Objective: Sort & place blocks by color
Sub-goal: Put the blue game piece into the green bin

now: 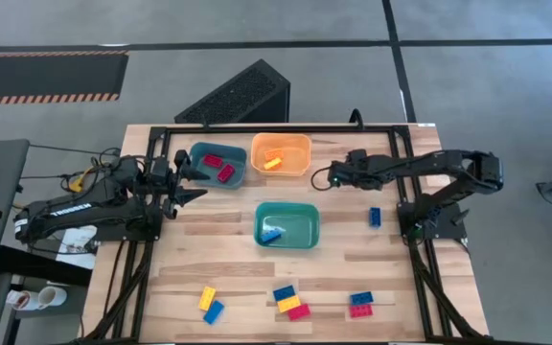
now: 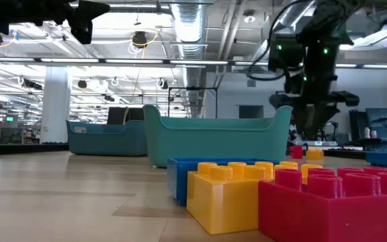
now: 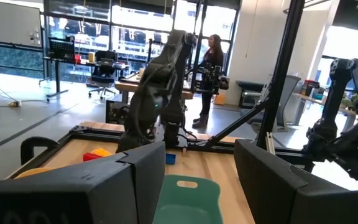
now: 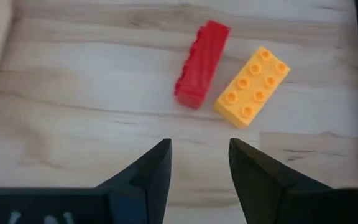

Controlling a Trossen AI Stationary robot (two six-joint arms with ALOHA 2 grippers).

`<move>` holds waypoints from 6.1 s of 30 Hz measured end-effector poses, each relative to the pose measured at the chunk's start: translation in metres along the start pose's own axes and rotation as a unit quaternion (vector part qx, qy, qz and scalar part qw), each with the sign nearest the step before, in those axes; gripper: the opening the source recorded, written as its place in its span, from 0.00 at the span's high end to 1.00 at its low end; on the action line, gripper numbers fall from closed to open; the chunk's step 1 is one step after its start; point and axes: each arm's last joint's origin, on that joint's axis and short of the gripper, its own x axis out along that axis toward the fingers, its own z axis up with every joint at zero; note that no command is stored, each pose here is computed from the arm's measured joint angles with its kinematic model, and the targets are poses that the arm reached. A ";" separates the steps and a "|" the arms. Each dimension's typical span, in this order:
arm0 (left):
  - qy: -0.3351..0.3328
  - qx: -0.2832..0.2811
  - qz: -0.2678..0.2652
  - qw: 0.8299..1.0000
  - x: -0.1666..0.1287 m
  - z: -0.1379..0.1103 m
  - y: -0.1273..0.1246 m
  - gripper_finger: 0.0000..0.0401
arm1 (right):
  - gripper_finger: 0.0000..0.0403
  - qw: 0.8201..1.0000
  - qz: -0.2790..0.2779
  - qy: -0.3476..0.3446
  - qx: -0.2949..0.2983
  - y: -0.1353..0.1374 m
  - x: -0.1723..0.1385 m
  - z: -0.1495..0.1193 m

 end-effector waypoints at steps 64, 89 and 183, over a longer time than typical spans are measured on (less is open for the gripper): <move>0.010 -0.004 0.025 1.000 0.000 -0.003 0.002 0.55 | 0.41 0.971 0.199 0.118 0.055 -0.077 -0.071 -0.084; 0.009 -0.005 0.026 1.000 0.000 -0.003 0.002 0.55 | 0.41 0.961 0.076 0.254 0.077 -0.075 -0.062 -0.064; 0.021 0.004 0.025 0.999 0.000 -0.005 0.002 0.55 | 0.30 0.945 0.052 0.300 -0.123 -0.013 -0.022 -0.087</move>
